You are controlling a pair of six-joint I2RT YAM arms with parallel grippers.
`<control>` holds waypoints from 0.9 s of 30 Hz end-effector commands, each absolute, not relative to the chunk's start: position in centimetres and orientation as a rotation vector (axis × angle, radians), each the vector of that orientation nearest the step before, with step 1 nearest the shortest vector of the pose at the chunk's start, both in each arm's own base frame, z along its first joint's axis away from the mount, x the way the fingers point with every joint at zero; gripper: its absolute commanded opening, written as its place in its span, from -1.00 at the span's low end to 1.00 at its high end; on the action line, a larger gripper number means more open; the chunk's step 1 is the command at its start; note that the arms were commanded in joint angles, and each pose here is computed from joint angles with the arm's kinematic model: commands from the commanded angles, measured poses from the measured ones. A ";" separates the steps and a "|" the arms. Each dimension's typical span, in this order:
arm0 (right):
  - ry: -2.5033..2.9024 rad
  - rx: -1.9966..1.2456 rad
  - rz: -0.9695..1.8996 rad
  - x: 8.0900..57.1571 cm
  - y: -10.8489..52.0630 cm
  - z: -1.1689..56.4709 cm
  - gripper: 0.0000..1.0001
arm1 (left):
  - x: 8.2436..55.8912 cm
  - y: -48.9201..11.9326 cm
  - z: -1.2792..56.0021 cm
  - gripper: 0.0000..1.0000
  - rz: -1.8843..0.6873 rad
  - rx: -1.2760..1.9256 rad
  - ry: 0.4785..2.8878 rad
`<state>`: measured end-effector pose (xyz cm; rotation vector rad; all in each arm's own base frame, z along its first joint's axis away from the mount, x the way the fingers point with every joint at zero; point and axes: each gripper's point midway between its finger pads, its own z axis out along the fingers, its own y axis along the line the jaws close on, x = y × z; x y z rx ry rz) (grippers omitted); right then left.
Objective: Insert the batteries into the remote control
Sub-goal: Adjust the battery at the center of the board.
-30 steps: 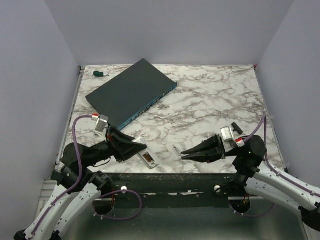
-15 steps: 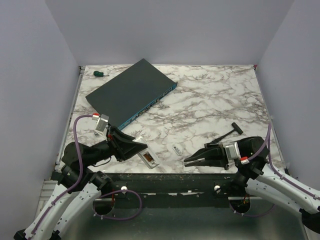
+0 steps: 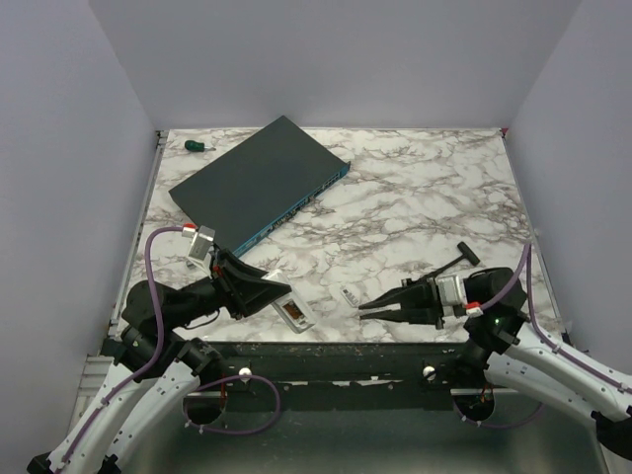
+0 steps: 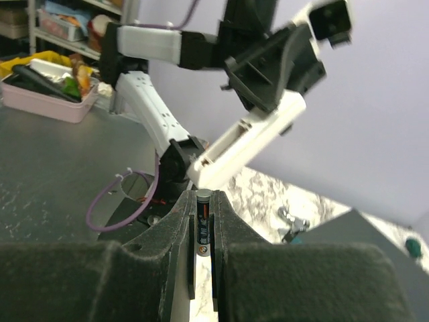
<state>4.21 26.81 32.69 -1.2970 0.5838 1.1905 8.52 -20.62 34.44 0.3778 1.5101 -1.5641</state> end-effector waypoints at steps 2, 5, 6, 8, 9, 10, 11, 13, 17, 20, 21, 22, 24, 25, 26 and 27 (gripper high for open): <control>0.942 -1.085 1.207 8.4 27.7 31.8 -0.99 | 7.8 -20.2 35.7 -1.00 -1.544 0.428 1.446; 1.232 -0.806 1.180 12.8 27.7 31.1 -0.99 | 7.7 -20.1 35.7 -1.00 -1.537 0.431 1.444; 1.337 -0.712 1.150 14.4 27.5 30.5 -0.99 | 7.7 -20.0 35.6 -1.00 -1.534 0.428 1.444; 1.565 -0.519 1.031 17.8 26.5 28.1 -0.99 | 7.7 -20.0 35.5 -1.00 -1.529 0.424 1.448; 1.650 -0.434 0.946 19.4 25.9 27.0 -0.99 | 7.7 -20.0 35.4 -1.00 -1.531 0.425 1.450; 1.734 -0.381 0.868 20.5 25.3 25.3 -0.99 | 7.6 -19.9 35.5 -1.00 -1.530 0.424 1.447; 1.790 -0.347 0.799 21.4 24.8 24.1 -0.99 | 7.5 -19.9 35.6 -1.00 -1.531 0.429 1.439; 1.895 -0.323 0.699 22.2 24.2 21.6 -0.99 | 6.9 -19.8 36.1 -1.00 -1.550 0.458 1.396; 1.992 -0.254 0.601 23.0 23.4 19.0 -0.99 | 5.4 -19.6 37.1 -1.00 -1.584 0.523 1.304; 2.027 -0.217 0.530 23.4 22.4 17.2 -0.98 | 5.0 -19.4 37.4 -1.00 -1.583 0.543 1.279; 2.050 -0.222 0.497 23.4 22.1 16.5 -0.99 | 4.9 -19.4 37.4 -1.00 -1.580 0.541 1.281; 2.075 -0.230 0.454 23.6 21.8 15.7 -0.98 | 5.0 -19.3 37.3 -1.00 -1.574 0.538 1.284; 2.156 -0.252 0.354 23.8 21.4 14.0 -0.99 | 5.1 -19.3 37.0 -1.00 -1.568 0.530 1.299; 2.201 -0.274 0.303 23.9 21.3 13.1 -0.99 | 5.1 -19.3 37.0 -1.00 -1.565 0.527 1.300; 2.254 -0.300 0.243 23.9 21.1 11.8 -0.98 | 5.2 -19.3 36.9 -1.00 -1.564 0.525 1.307; 2.286 -0.316 0.207 24.0 21.2 11.1 -0.98 | 5.2 -19.3 36.8 -1.00 -1.563 0.523 1.309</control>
